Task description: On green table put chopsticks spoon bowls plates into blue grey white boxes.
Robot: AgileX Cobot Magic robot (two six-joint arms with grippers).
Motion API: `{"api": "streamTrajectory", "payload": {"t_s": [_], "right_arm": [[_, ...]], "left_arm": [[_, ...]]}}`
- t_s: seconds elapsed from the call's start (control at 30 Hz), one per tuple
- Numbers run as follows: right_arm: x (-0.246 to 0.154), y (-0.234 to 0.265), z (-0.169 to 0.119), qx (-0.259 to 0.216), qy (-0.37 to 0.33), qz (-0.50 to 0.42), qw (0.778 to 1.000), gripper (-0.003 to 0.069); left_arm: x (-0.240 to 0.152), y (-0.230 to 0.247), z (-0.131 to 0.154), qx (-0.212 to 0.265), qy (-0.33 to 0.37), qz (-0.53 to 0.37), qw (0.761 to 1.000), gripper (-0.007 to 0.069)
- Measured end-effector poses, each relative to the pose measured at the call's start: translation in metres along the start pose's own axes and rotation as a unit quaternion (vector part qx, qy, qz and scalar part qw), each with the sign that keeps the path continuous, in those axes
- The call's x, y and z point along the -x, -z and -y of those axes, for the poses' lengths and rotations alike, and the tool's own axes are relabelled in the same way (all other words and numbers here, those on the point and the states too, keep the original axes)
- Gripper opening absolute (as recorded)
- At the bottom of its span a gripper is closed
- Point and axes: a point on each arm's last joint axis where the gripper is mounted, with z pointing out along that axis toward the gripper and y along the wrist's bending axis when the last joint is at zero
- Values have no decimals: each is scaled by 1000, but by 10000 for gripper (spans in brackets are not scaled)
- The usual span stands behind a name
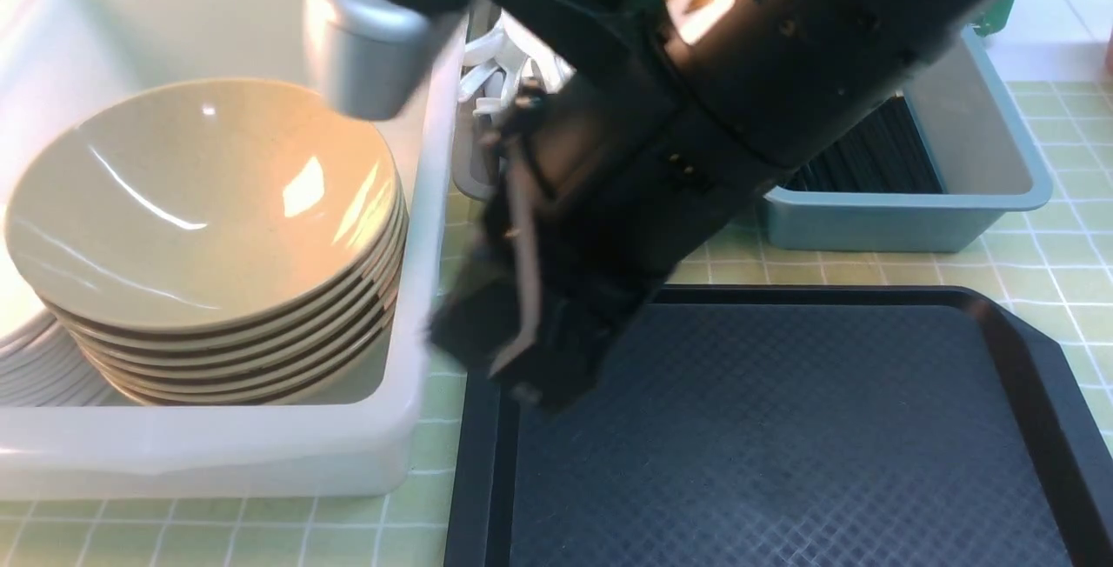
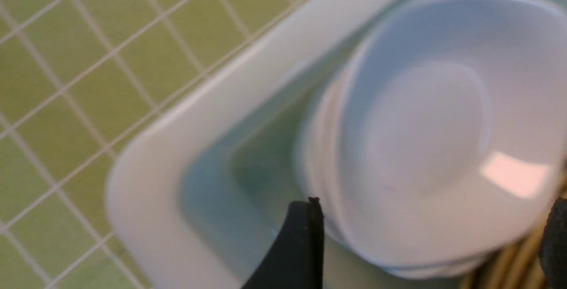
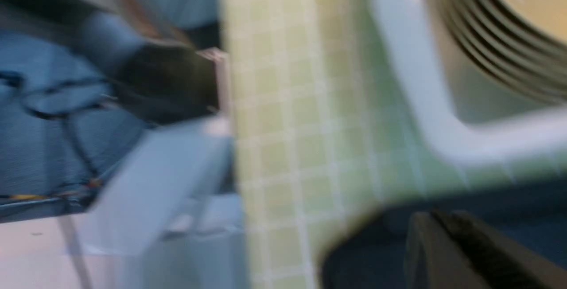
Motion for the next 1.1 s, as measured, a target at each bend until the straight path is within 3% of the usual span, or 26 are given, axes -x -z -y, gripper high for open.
{"api": "streamTrajectory", "payload": {"t_s": [0.1,0.2,0.27,0.3,0.4,0.47,0.53,0.63,0.73,0.77,0.97,1.1], "right_arm": [[-9,3,13,-63,-37,-44,996,57],[-21,18,18,-132,-84,-69,985,59],[-25,28,18,-160,-99,-63,980,61],[-32,46,16,-197,-116,-46,972,64],[-51,84,2,-233,-132,5,963,68],[-63,104,-8,-242,-127,47,961,69],[-91,129,-24,-252,-111,126,953,71],[-144,139,-37,-271,-90,206,936,76],[-187,137,-42,-291,-87,242,921,78],[-224,128,-43,-304,-97,267,909,78],[-318,99,-45,-316,-132,376,861,78],[-336,76,-38,-313,-145,374,861,79]], "left_arm": [[-13,30,33,-85,-90,11,992,663],[-38,59,68,-168,-207,-2,964,647],[-51,70,76,-190,-244,-7,951,627],[-68,83,84,-212,-294,-17,932,588],[-96,107,87,-246,-360,-28,899,487],[-110,118,83,-265,-382,-26,885,438],[-134,132,67,-292,-406,-24,865,330],[-168,139,31,-327,-402,-28,855,172],[-187,134,9,-344,-387,-29,855,97],[-203,131,-12,-370,-366,-14,854,41],[-242,110,-57,-443,-293,18,847,-1],[-252,102,-68,-482,-261,52,835,-1]]}}
